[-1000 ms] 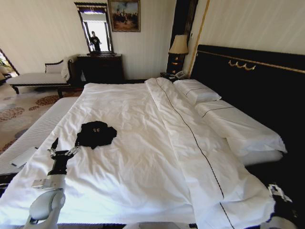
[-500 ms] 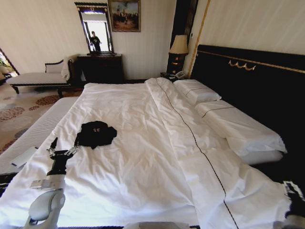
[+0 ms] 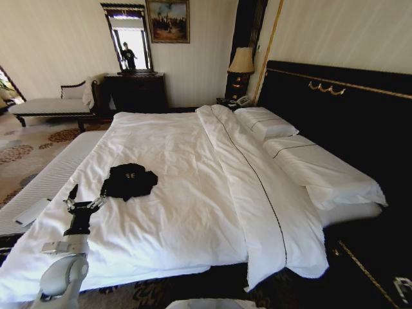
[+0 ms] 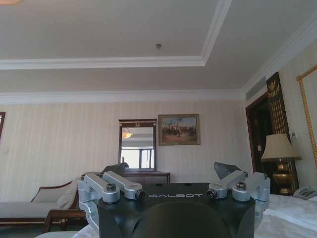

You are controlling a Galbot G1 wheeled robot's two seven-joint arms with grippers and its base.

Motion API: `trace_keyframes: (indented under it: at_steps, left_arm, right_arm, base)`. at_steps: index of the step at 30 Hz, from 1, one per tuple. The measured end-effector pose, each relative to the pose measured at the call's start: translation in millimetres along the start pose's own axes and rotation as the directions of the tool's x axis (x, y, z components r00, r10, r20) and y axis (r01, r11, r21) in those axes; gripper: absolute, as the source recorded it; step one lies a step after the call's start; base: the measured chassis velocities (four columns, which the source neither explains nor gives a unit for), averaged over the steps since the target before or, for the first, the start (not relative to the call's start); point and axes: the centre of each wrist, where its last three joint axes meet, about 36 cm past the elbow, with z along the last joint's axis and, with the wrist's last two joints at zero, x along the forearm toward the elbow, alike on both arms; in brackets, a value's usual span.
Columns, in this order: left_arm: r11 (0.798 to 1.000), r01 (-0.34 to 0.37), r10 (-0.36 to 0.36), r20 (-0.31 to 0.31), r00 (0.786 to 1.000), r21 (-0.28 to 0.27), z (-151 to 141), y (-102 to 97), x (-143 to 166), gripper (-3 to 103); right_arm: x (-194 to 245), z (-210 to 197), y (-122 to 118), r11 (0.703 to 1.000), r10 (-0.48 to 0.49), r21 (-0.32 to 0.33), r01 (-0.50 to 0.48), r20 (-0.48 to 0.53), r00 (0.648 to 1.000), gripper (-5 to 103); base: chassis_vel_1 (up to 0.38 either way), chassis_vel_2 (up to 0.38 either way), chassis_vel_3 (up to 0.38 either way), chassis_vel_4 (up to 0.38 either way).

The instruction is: Fold the clothes on the bed.

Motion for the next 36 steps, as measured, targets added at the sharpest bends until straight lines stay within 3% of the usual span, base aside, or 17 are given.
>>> trace_keyframes:
  at_steps: [4,5,7,9,10,13,14,15,16,20,21,26,28,30,31,33,36]
  left_arm:
    - [1.0,-0.006,0.006,0.004,1.0,-0.004,-4,1.5,0,100]
    - [1.0,-0.006,0.006,0.004,1.0,-0.004,-4,1.5,0,100]
    - [1.0,-0.01,0.01,0.007,1.0,-0.009,-7,1.9,1,100]
    - [1.0,-0.011,0.011,0.005,1.0,-0.016,-14,4.4,3,100]
    - [1.0,-0.011,0.011,0.005,1.0,-0.016,-14,4.4,3,100]
    - [1.0,-0.004,0.004,-0.004,1.0,-0.015,-24,7.7,5,100]
    - [1.0,-0.002,0.002,-0.013,1.0,-0.005,-31,8.8,3,100]
    - [1.0,-0.002,0.002,-0.017,1.0,0.001,-35,8.9,3,100]
    - [1.0,-0.002,0.002,-0.017,1.0,0.001,-35,8.9,3,100]
    - [1.0,0.01,-0.01,-0.031,0.999,0.016,-59,11.2,2,100]
    - [1.0,0.01,-0.01,-0.031,0.999,0.016,-59,11.2,2,100]
    - [0.999,-0.004,0.006,-0.042,0.999,0.045,-85,0.3,0,100]
    - [0.999,-0.006,0.008,-0.046,0.999,0.044,-88,-0.8,0,100]
    - [1.0,0.001,0.001,-0.058,0.998,0.029,-94,-1.8,3,100]
    - [1.0,0.001,0.001,-0.058,0.998,0.029,-94,-1.8,3,100]
    - [1.0,0.018,-0.017,-0.069,0.997,0.018,-100,-2.6,9,100]
    - [0.999,0.033,-0.033,-0.074,0.997,0.004,-106,-4.2,18,100]
  right_arm:
    - [21,-11,25,0.979,-0.199,-0.044,0.199,0.013,0.98,100]
    - [21,-11,25,0.979,-0.199,-0.044,0.199,0.013,0.98,100]
    - [23,-11,31,0.955,-0.293,-0.045,0.294,0.02,0.956,100]
    - [23,-12,41,0.879,-0.471,-0.048,0.474,0.054,0.88,100]
    - [23,-12,41,0.879,-0.471,-0.048,0.474,0.054,0.88,100]
    - [24,-14,56,0.735,-0.67,-0.045,0.677,0.111,0.734,100]
    - [17,-13,67,0.645,-0.755,-0.018,0.764,0.143,0.64,100]
    - [12,-11,71,0.616,-0.778,-0.004,0.787,0.154,0.61,100]
    - [12,-11,71,0.616,-0.778,-0.004,0.787,0.154,0.61,100]
    - [-13,6,105,0.471,-0.872,0.052,0.88,0.177,0.457,100]
    - [-13,6,105,0.471,-0.872,0.052,0.88,0.177,0.457,100]
    - [-31,37,122,0.355,-0.928,0.141,0.924,0.175,0.329,100]
    - [-35,42,124,0.337,-0.935,0.159,0.928,0.175,0.31,100]
    - [-44,55,130,0.282,-0.953,0.198,0.939,0.167,0.251,100]
    - [-44,55,130,0.282,-0.953,0.198,0.939,0.167,0.251,100]
    - [-49,65,135,0.237,-0.966,0.221,0.946,0.156,0.206,100]
    - [-50,71,140,0.214,-0.973,0.239,0.947,0.142,0.184,100]
  base:
    - [0.0,0.0,0.0,0.0]
    - [0.0,0.0,0.0,0.0]
    - [0.0,0.0,0.0,0.0]
    - [0.0,0.0,0.0,0.0]
    - [0.0,0.0,0.0,0.0]
    - [0.0,0.0,0.0,0.0]
    - [0.0,0.0,0.0,0.0]
    - [0.0,0.0,0.0,0.0]
    - [0.0,0.0,0.0,0.0]
    - [0.0,0.0,0.0,0.0]
    - [0.0,0.0,0.0,0.0]
    - [0.0,0.0,0.0,0.0]
    - [0.0,0.0,0.0,0.0]
    - [0.0,0.0,0.0,0.0]
    - [0.0,0.0,0.0,0.0]
    - [0.0,0.0,0.0,0.0]
    - [0.0,0.0,0.0,0.0]
